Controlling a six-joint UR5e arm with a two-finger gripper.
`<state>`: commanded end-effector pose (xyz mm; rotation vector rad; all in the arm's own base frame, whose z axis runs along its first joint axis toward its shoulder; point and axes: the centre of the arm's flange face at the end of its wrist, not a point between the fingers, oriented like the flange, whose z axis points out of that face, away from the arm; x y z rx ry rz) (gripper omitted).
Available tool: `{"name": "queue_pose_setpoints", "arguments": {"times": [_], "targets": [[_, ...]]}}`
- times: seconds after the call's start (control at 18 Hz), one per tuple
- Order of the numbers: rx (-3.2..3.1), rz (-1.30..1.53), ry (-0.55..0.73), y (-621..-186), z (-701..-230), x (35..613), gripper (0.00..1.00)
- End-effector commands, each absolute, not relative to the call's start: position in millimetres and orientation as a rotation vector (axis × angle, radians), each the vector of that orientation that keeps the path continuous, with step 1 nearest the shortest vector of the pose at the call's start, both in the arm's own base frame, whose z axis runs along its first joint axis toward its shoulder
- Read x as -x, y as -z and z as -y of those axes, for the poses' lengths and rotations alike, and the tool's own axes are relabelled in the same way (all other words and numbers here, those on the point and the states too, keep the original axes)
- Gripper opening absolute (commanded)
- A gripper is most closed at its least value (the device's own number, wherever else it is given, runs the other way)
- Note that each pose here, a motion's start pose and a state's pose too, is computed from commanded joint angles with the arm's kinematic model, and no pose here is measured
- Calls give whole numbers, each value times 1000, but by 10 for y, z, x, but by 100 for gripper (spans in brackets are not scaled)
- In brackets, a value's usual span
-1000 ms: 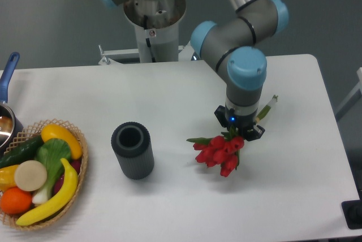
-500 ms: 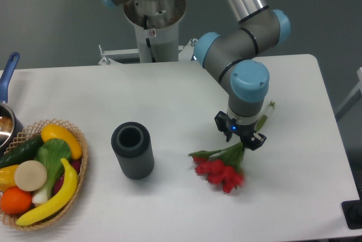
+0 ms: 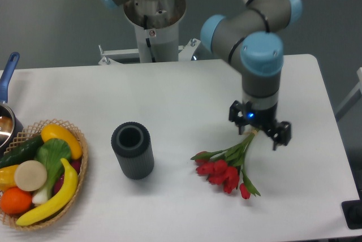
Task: Place the flowers on the table
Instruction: 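Open the gripper and lift it away from the tulips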
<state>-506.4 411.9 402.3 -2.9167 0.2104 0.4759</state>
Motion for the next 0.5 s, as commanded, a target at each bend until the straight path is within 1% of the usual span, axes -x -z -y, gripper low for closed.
{"name": "queue_pose_setpoints", "arguments": {"times": [0.17, 0.5], "targets": [[2850, -166, -445, -4258, -3873, 5138, 100], [2757, -141, -422, -4432, -3752, 5185, 100]]}}
